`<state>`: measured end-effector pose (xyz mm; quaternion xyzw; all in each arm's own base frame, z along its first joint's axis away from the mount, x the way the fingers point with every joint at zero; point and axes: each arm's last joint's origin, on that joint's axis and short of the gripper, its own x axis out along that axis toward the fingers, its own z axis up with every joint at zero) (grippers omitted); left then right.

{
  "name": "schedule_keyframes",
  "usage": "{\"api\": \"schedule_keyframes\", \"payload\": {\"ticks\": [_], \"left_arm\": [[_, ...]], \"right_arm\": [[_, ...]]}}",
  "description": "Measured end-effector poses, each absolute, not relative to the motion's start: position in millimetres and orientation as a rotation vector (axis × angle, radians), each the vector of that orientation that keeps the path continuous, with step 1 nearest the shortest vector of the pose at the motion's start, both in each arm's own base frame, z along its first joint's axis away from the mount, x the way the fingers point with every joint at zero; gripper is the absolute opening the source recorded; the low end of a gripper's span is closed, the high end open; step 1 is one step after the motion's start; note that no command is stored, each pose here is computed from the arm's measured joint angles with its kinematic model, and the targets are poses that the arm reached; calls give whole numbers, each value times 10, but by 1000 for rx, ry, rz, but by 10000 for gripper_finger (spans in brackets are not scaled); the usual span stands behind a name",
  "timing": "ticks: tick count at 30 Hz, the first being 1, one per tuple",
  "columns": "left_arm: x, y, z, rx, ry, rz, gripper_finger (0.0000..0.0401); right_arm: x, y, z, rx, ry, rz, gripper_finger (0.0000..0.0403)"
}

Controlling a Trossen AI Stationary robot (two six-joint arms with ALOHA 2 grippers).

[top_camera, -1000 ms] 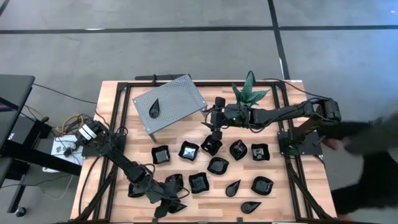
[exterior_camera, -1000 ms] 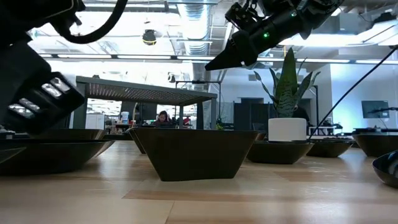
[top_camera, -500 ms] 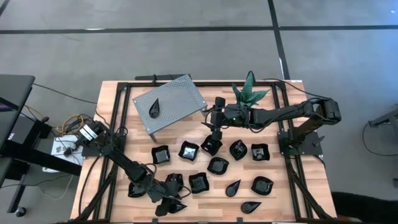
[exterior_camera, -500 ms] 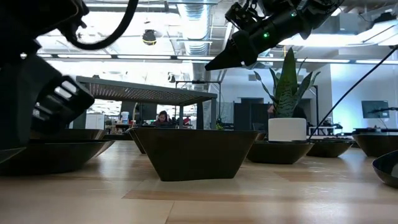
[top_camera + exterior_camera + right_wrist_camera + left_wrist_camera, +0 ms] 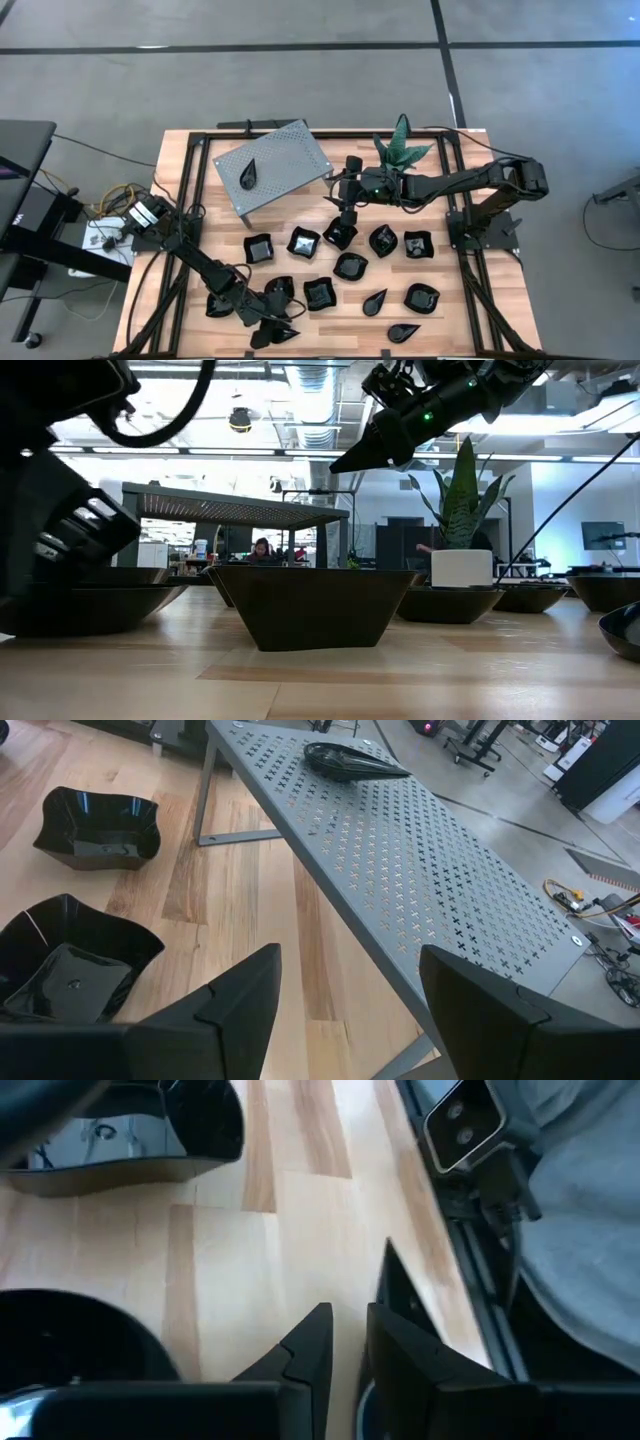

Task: Pick & Place Mini shaped plates
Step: Stack the black drop-shaped plate on the black drop-shaped plate on the shelf

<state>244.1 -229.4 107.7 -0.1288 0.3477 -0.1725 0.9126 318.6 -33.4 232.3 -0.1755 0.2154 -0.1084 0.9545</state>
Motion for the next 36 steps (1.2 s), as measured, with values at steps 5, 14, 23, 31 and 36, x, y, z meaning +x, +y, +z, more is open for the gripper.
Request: {"api": "schedule_keyframes", "payload": {"ticks": [5, 14, 23, 31, 36], "left_arm": [[2428, -2290, 1041, -252, 740, -351, 67], [2428, -2288, 1031, -248, 742, -347, 67], [2428, -2288, 1030, -249, 743, -347, 66], [2425, -2293, 1030, -239, 752, -376, 13], [2442, -2274, 1061, -247, 748, -381, 7]], "right_arm": [[3186, -333, 2323, -356, 438, -220, 234], [3186, -333, 2321, -356, 440, -219, 234], [3186, -334, 2321, -356, 440, -219, 234], [3186, -333, 2321, -356, 440, -219, 234], [3186, -334, 2322, -357, 439, -219, 234]]}}
